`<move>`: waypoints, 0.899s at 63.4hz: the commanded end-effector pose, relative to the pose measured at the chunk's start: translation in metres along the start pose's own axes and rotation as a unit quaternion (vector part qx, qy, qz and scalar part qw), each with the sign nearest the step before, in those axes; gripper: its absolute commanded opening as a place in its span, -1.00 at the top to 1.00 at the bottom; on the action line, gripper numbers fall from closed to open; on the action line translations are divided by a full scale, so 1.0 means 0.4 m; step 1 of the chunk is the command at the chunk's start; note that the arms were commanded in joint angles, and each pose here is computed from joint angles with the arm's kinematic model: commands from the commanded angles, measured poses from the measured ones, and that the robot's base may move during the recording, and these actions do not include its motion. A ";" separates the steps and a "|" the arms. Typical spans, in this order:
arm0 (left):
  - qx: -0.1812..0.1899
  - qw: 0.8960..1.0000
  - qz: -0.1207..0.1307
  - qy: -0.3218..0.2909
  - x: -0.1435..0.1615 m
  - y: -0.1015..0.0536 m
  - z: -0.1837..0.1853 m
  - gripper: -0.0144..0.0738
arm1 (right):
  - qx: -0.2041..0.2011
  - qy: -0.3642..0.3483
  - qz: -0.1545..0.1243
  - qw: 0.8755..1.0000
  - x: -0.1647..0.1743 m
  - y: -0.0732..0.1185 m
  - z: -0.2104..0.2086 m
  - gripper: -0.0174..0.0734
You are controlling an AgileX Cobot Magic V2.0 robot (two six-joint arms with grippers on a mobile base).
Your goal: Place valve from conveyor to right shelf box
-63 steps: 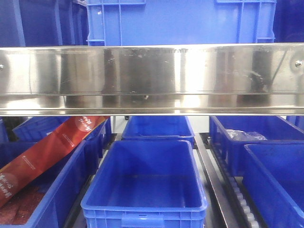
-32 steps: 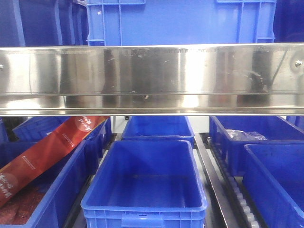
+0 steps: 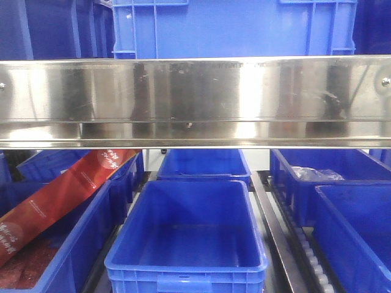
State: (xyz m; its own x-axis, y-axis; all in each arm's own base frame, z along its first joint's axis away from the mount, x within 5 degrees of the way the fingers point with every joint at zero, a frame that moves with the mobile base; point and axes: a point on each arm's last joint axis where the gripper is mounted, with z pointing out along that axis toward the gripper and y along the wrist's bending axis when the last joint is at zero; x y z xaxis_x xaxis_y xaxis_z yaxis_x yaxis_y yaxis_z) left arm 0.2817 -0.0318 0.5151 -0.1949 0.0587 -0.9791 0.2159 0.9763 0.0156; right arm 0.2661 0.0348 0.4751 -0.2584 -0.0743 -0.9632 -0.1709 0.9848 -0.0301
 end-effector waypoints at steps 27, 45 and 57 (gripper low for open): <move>0.142 0.990 0.016 -0.019 0.007 -0.262 0.357 0.93 | -0.098 -0.068 0.004 0.993 -0.137 0.151 0.195 0.96; 0.146 0.989 0.014 0.009 0.101 -0.301 0.478 0.93 | -0.118 0.012 -0.003 0.993 -0.038 0.208 0.346 0.96; 0.146 0.989 0.013 0.025 0.139 -0.307 0.516 0.93 | -0.120 0.035 -0.003 0.992 0.000 0.220 0.395 0.96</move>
State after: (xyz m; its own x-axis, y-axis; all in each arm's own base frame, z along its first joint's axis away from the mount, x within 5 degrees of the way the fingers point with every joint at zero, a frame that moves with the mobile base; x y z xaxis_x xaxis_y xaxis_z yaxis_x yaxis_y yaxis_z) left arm 0.4419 -0.1909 0.4046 -0.2962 0.1452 -0.9440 0.4940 0.8692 -0.0213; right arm 0.4022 0.1463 0.4143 -0.4039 -0.1346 -0.9049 -0.3950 0.9178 0.0398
